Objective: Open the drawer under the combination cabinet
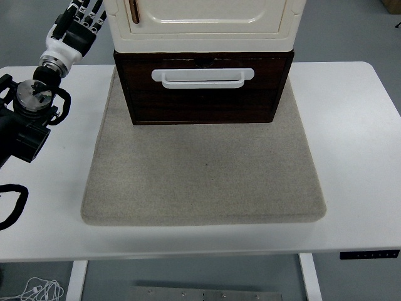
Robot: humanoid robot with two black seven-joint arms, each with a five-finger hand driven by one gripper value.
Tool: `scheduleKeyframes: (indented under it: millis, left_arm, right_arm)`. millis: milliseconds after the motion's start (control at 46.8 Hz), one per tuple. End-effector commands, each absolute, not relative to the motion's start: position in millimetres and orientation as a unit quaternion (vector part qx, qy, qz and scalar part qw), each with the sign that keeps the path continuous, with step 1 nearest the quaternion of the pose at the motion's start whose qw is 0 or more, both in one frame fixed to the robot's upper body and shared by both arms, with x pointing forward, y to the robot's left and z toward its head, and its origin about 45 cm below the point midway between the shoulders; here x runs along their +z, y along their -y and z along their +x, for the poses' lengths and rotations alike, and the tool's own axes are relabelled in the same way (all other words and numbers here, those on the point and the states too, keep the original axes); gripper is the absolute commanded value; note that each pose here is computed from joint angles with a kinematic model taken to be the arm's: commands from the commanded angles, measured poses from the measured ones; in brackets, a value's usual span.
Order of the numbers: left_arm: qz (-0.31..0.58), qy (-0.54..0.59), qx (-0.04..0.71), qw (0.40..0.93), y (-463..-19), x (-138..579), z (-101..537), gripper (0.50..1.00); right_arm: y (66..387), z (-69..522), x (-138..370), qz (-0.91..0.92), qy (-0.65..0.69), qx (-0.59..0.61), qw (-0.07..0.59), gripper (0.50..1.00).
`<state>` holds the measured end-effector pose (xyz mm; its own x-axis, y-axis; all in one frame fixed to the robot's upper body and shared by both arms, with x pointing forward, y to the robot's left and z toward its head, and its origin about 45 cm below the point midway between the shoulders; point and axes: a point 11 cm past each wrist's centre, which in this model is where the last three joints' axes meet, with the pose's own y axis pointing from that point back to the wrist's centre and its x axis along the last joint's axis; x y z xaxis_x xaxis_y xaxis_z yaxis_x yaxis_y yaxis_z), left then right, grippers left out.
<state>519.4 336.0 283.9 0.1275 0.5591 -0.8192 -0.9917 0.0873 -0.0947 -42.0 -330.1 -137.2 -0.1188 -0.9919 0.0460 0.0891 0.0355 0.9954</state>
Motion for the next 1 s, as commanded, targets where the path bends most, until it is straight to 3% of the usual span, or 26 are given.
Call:
scheduleKeyframes:
  millis: [0, 983]
  left_arm:
    - [-0.343, -0.316, 0.583, 0.665, -337.0, 280.8, 518.4, 1.0]
    - [-0.344, -0.311, 0.587, 0.664, -344.9, 280.6, 516.9, 1.0]
  right_arm:
    - [330.1, -42.0, -137.2, 0.436, 0.517, -0.54, 0.5, 0.928]
    - [330.1, -42.0, -137.2, 0.436, 0.517, -0.54, 0.5, 0.928]
